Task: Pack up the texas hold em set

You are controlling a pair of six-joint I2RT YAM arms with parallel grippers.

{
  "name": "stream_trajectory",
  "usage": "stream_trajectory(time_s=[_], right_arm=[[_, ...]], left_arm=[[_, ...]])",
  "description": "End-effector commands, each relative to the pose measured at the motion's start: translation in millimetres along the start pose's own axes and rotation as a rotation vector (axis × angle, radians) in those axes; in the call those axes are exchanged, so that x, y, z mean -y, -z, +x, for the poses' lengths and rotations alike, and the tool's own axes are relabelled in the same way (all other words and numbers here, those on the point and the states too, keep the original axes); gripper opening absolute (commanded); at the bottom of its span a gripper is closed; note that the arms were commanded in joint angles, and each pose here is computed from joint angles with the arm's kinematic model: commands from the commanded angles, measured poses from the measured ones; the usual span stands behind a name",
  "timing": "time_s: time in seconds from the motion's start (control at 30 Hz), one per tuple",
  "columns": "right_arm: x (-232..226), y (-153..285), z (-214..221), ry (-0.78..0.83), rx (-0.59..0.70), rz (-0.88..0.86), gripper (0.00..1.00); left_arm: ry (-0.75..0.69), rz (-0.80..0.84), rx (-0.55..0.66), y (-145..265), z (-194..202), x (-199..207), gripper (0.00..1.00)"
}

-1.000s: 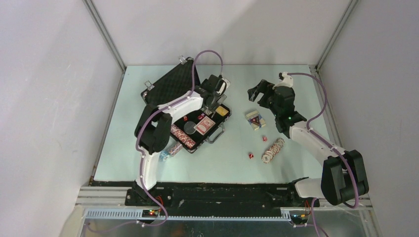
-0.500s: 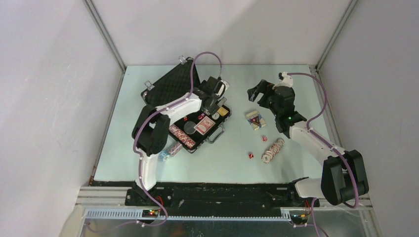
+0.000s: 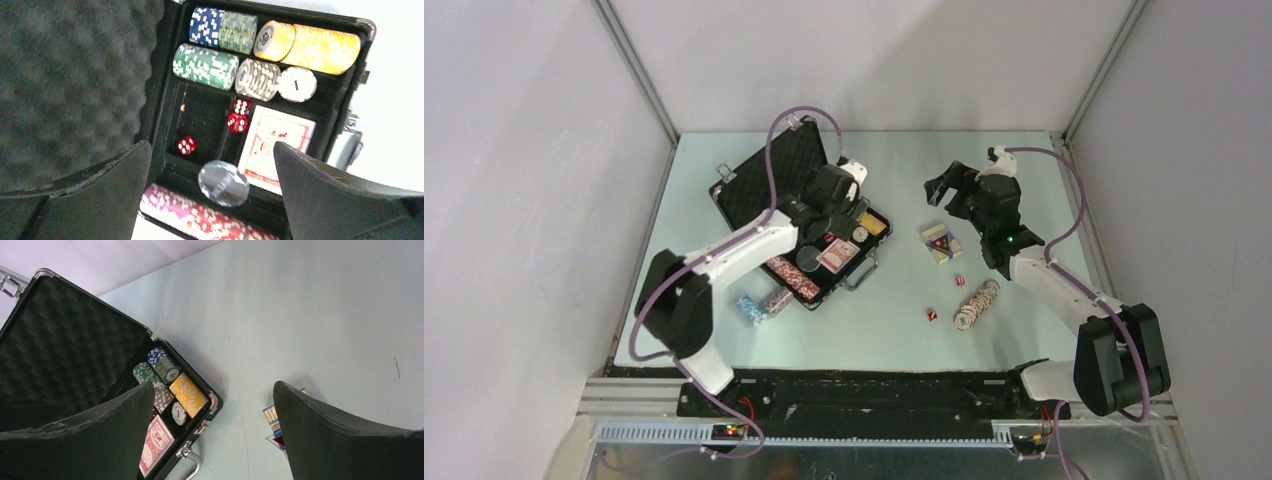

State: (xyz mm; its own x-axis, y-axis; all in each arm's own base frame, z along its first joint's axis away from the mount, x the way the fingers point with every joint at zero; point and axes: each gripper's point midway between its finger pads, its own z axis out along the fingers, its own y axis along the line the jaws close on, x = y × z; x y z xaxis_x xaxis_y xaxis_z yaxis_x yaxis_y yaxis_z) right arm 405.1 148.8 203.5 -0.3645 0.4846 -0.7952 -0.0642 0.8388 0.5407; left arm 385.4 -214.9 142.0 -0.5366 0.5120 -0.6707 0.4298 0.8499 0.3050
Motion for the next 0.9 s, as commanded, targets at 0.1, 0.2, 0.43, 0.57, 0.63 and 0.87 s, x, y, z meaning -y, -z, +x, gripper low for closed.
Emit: stream_trajectory(time_s=[0.1,0.2,0.43,0.57,0.63,0.87], right_arm=[[-17,5,-27,0.009,0.070,-0.035,0.91],[-17,7,-28,0.005,0.072,-0.031,0.91],[-17,6,-25,-0.008,0.059,-0.031,0.91],[-16,8,-26,-0.011,0.062,-0.025,0.91],[-15,9,-27,-0.010,0.064,-0.021,0.91],[-24,7,-24,-0.002,0.055,-0.063,0.91]], left_arm=[[0.354,-0.111,0.034,65,47,2,1.00],[0.448,-0.035,0.024,81,75,12,1.00],[0.547,0.000,-0.001,104,139,11,0.90],[0.564,-0.017,-0.042,100,160,12,0.90],[0.554,-0.044,-0.075,95,172,8,0.88],[0.552,-0.076,-0.133,80,196,4,0.86]])
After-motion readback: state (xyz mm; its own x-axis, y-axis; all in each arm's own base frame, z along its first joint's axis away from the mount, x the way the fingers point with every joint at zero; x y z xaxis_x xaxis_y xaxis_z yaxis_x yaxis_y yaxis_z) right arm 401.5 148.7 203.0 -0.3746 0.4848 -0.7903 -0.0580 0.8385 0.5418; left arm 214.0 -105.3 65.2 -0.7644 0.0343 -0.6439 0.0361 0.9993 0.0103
